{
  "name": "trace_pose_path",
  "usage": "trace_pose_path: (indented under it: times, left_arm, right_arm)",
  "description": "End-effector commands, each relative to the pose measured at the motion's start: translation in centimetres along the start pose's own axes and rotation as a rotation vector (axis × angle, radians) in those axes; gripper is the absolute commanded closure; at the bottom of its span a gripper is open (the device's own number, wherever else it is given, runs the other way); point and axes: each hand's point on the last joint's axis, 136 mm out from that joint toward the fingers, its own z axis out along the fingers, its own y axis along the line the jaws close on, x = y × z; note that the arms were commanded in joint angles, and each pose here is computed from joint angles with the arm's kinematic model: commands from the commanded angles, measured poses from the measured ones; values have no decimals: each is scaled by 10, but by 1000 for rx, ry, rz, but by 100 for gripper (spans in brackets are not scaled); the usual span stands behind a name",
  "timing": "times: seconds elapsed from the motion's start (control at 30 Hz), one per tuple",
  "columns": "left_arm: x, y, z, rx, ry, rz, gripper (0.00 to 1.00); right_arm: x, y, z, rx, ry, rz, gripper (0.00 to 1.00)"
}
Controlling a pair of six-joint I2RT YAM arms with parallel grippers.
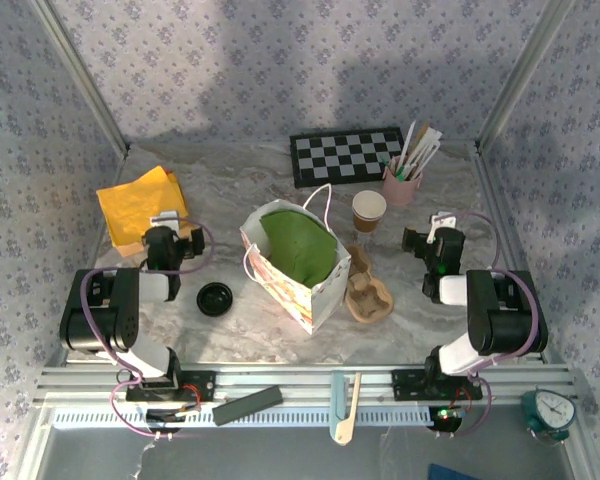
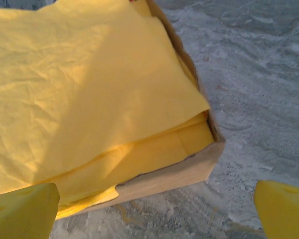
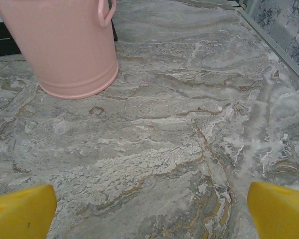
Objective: Pack the takeout coffee
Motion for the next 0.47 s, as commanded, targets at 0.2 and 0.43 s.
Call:
trace_pose_path:
  times: [0.2,0.43]
  left_arm:
    - [-18,-4,0,30,-66,5,0]
    - [-18,-4,0,29,-65,4,0]
  right_arm:
    - [-12,5,2,-9,-35,-34,0]
    - [-11,5,2,-14,-34,-33,0]
